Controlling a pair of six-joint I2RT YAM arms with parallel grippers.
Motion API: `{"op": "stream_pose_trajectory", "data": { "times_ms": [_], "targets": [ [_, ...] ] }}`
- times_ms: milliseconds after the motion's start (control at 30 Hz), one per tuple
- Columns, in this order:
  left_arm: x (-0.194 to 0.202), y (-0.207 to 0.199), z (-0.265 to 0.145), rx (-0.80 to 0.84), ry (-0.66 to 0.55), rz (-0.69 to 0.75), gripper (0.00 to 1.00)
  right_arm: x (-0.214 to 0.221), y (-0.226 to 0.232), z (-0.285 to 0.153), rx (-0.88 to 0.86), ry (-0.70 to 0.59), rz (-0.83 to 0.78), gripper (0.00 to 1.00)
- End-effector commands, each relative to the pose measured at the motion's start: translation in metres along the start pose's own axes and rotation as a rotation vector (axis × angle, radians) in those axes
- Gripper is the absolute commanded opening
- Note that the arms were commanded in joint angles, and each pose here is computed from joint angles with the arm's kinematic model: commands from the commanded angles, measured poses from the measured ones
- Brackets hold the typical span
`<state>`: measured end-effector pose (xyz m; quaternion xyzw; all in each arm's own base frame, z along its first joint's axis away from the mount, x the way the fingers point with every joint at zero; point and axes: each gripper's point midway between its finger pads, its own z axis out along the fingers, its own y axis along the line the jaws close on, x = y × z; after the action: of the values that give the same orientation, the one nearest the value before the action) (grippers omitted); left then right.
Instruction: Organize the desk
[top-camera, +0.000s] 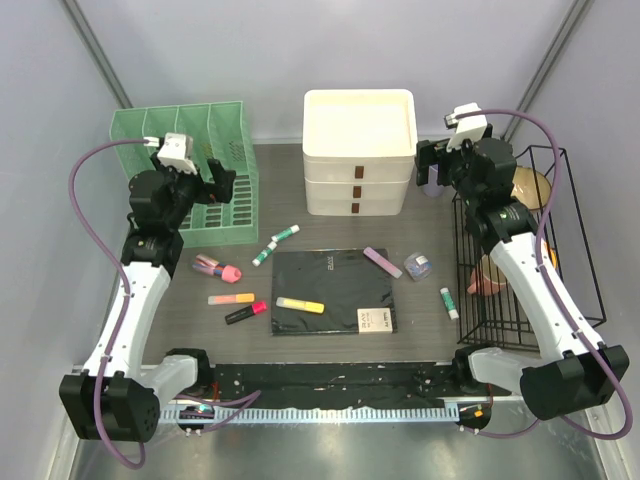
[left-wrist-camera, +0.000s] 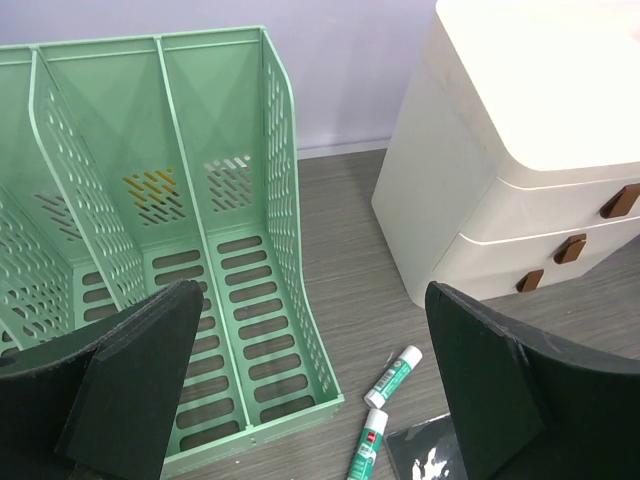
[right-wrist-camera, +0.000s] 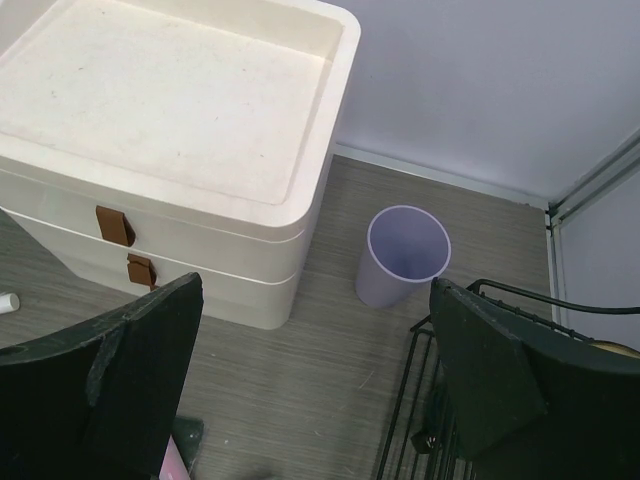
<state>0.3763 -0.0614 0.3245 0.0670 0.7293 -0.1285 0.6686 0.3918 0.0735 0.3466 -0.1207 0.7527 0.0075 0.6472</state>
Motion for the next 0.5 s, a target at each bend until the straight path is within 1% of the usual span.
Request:
{"op": "stream_pose_trajectory", "data": {
  "times_ms": [0,300,467],
  "targets": [
    [-0.017,-0.008,-0.007,0.031,-0.048,0.022,1.0,-0.022,-0.002,-0.006,0.01,-0.076,-0.001,1.0],
    [-0.016,-0.007,-0.006,0.031,-0.045,0.029,1.0,-0.02,-0.001,-0.005,0.004,-0.074,0.005,1.0],
    [-0.012,-0.007,-0.006,0.032,-0.036,0.022,1.0,-0.011,0.006,-0.003,-0.025,-0.063,0.014,1.0]
  ]
}}
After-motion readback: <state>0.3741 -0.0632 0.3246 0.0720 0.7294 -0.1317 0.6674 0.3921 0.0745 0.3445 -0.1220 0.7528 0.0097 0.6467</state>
